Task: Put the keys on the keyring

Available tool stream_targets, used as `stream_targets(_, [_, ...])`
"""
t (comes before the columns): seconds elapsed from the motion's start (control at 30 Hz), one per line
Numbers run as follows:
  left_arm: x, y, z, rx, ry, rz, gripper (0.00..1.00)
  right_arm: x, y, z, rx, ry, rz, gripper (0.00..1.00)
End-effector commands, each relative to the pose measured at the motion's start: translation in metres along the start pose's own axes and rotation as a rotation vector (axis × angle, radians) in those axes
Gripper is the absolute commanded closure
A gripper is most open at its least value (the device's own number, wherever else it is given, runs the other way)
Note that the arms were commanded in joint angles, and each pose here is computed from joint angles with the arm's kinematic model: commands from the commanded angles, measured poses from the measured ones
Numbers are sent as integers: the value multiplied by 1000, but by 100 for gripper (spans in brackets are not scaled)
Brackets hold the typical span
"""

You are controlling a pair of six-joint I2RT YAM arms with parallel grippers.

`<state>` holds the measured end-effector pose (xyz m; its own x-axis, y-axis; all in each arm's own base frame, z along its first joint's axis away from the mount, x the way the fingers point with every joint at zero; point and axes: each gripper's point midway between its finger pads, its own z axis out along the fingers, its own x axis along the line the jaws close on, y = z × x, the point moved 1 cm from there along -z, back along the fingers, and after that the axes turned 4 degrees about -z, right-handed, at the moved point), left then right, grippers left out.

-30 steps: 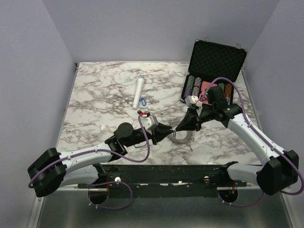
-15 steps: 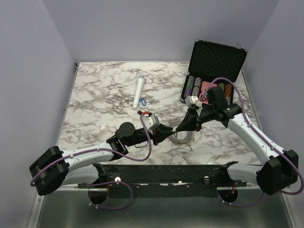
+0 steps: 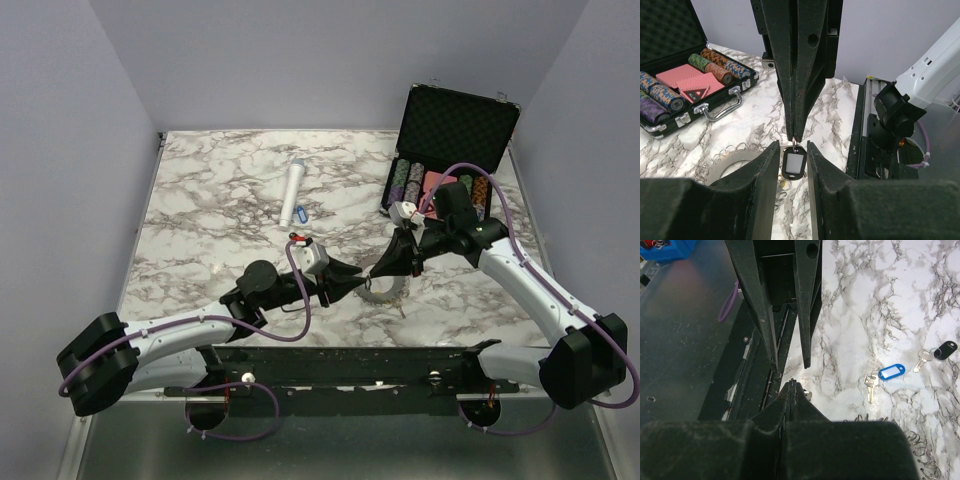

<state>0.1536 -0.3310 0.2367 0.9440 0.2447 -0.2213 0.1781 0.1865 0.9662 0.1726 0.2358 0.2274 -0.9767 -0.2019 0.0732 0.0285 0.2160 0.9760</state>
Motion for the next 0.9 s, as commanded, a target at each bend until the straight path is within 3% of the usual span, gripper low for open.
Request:
stream_targets(0.0, [-3,-2,4,-8,-20,-20,64,4,2,2,-28,30,6,100])
stream_targets(0.5, [-5,-7,11,6,-43,-35,65,3,0,2,-27,31,12,100])
stream_targets(0.87, [-7,-4,15,6,-64,-28,75,3,0,2,-29,32,14,100])
